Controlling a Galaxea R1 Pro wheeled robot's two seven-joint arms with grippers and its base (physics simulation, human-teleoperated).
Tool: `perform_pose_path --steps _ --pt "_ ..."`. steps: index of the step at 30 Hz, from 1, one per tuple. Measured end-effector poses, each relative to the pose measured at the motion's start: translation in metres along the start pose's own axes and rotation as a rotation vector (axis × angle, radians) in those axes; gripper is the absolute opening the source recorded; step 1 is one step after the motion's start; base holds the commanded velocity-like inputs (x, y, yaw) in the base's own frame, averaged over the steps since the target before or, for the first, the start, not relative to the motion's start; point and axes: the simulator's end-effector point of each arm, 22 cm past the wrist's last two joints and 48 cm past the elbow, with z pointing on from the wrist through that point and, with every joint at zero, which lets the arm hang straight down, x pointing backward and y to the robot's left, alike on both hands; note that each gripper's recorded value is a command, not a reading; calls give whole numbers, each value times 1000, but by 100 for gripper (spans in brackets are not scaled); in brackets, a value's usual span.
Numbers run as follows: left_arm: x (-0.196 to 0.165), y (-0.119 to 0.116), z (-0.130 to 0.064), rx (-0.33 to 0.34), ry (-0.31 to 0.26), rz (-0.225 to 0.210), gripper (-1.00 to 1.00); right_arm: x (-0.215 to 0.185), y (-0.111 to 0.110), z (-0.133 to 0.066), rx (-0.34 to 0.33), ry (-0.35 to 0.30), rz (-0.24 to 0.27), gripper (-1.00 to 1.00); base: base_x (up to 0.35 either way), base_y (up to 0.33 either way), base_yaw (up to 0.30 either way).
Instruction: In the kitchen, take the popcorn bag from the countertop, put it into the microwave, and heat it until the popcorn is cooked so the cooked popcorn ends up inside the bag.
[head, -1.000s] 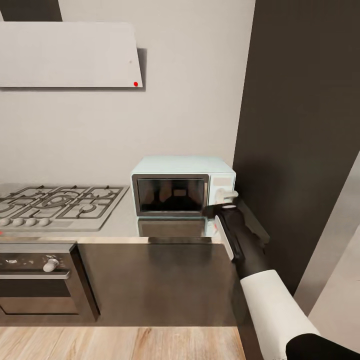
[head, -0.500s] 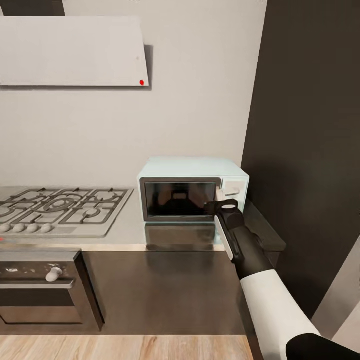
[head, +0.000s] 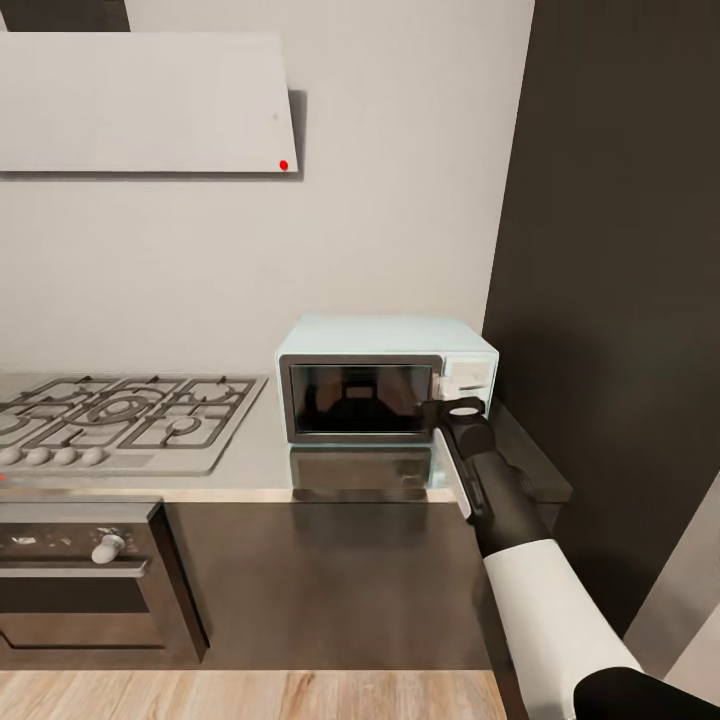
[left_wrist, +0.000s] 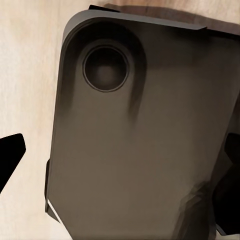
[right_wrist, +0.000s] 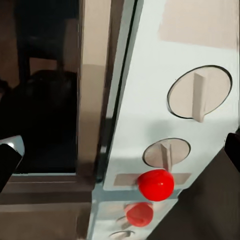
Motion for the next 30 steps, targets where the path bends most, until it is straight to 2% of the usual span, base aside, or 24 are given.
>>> perform_pose_path --steps 4,5,7,15,27,30 --pt "0 0 0 0 0 0 100 1 -6 2 5 4 22 100 0 0 0" --pt "0 0 0 1 0 0 100 5 -17 4 19 15 57 100 0 0 0" --pt "0 0 0 1 0 0 100 1 -16 4 15 1 67 100 0 0 0" --pt "0 0 0 1 -1 0 100 -4 -7 5 -24 -27 76 100 0 28 0" --pt "0 0 0 1 -1 0 100 -2 -7 7 -26 -24 73 100 0 80 0" --pt "0 0 0 -1 -1 -4 100 -4 -12 7 -25 -37 92 100 0 0 0"
